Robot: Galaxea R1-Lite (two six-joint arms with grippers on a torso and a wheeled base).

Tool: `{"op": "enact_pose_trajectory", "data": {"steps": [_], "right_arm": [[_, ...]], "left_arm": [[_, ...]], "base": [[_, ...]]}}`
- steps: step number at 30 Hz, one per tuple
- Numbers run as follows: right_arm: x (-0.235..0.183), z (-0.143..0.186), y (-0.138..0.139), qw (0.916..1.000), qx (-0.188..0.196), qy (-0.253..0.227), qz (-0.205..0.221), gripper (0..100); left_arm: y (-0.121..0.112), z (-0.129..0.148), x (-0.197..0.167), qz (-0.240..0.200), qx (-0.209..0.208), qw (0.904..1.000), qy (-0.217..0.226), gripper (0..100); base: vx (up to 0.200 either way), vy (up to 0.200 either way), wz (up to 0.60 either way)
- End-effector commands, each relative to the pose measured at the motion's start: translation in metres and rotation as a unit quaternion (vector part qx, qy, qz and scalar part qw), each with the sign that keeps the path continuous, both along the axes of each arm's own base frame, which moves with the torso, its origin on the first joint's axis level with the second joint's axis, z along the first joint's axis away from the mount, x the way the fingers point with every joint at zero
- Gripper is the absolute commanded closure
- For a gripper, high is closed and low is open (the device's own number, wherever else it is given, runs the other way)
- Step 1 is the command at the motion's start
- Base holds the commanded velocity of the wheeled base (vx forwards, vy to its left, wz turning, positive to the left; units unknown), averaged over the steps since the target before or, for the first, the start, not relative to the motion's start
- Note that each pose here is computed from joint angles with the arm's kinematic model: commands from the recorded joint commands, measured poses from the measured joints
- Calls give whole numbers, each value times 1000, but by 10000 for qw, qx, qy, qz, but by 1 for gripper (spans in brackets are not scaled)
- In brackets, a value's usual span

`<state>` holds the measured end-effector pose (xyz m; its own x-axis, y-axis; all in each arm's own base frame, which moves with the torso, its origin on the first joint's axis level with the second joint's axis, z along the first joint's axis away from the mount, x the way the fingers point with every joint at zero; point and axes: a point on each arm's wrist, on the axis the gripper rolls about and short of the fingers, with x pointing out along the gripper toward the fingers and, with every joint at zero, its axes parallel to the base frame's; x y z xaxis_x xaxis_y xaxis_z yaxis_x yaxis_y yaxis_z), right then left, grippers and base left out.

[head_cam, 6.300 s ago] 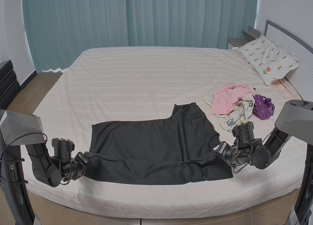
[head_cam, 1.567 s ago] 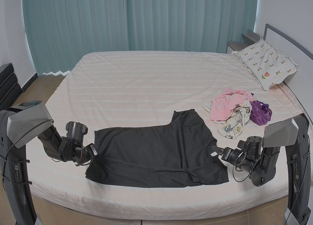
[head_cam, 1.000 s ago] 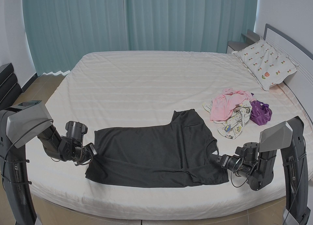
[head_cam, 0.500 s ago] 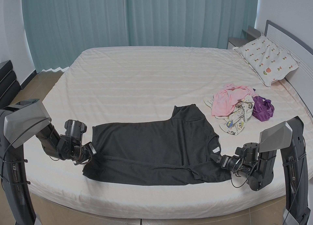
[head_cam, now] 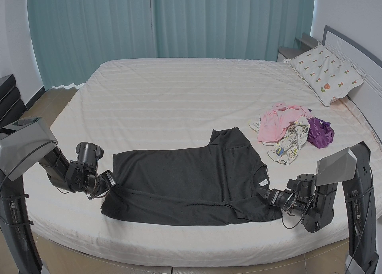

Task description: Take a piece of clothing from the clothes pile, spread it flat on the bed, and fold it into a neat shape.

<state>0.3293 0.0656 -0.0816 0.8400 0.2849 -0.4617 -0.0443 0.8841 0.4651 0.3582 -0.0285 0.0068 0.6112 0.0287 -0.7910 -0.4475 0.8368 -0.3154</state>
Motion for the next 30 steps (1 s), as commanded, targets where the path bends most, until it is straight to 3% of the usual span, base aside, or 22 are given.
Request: {"op": "enact_pose_trajectory", "data": {"steps": [1, 30], "right_arm": [[1, 1, 0, 10000, 13, -63, 0, 0], [0, 1, 1, 10000, 1, -58, 5, 0]], "left_arm": [[1, 3, -1, 7, -4, 10000, -27, 100], [1, 3, -3, 24, 9, 10000, -20, 100]], "base": [[0, 0, 0], [0, 0, 0]]}}
